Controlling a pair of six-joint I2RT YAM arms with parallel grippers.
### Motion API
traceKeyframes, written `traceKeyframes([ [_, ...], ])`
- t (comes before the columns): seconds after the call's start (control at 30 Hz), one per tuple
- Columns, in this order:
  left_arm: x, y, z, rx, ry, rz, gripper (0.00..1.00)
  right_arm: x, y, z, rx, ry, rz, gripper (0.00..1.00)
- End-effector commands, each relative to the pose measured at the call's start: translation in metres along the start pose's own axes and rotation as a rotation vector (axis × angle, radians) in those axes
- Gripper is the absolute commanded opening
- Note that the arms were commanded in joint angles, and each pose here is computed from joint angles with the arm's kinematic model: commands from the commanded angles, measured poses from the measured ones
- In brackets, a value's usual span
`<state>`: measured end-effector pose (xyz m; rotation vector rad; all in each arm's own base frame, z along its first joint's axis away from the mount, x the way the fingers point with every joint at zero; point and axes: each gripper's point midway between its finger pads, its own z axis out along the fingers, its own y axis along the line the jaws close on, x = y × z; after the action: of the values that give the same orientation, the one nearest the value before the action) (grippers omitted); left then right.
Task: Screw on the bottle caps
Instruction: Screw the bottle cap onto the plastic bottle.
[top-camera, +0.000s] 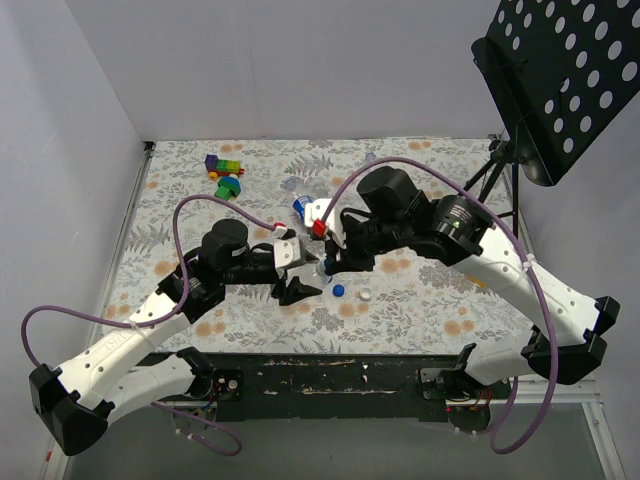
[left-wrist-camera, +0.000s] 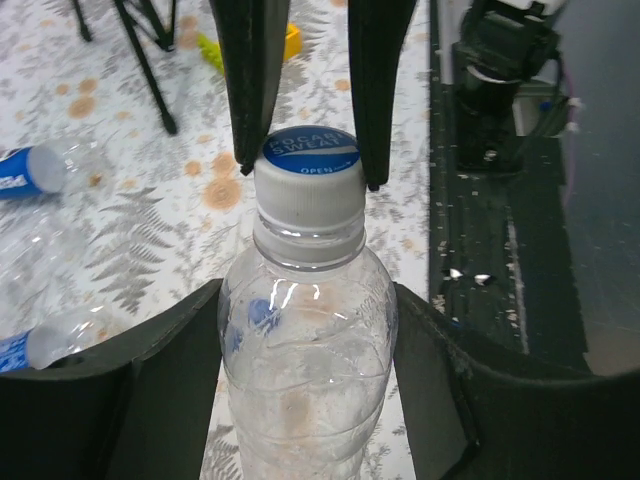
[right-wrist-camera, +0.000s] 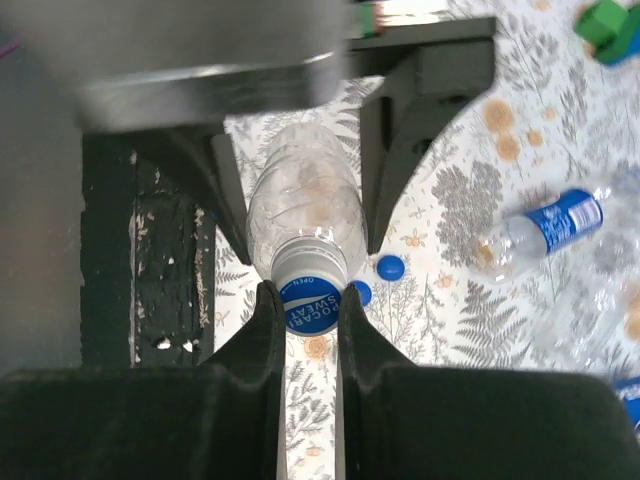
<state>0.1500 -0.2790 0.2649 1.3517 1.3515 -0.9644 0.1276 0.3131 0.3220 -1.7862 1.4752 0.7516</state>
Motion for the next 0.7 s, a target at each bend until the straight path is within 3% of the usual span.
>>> traceKeyframes([
  [0.0, -0.033, 0.041, -0.01, -0.223, -0.066, 0.111, 0.0, -0.006, -0.046, 0.009, 0.285, 0.016, 0.435, 0.01],
  [0.1, -0.03, 0.059, -0.017, -0.336, -0.062, 0.145, 0.0, 0.01, -0.054, 0.021, 0.407, 0.078, 0.823, 0.01],
  [0.23, -0.022, 0.069, -0.02, -0.402, -0.051, 0.157, 0.0, 0.001, -0.048, 0.033, 0.358, -0.024, 0.89, 0.05],
  [0.4, -0.007, 0.062, -0.016, -0.365, -0.027, 0.121, 0.0, -0.039, -0.051, 0.0, 0.327, -0.17, 0.671, 0.61],
  [0.53, 0.005, 0.053, -0.01, -0.309, -0.001, 0.097, 0.0, -0.037, -0.042, -0.018, 0.288, -0.151, 0.378, 0.78],
  [0.67, 0.014, 0.042, -0.001, -0.22, 0.018, 0.1, 0.0, -0.022, -0.028, -0.029, 0.235, -0.089, 0.145, 0.8],
])
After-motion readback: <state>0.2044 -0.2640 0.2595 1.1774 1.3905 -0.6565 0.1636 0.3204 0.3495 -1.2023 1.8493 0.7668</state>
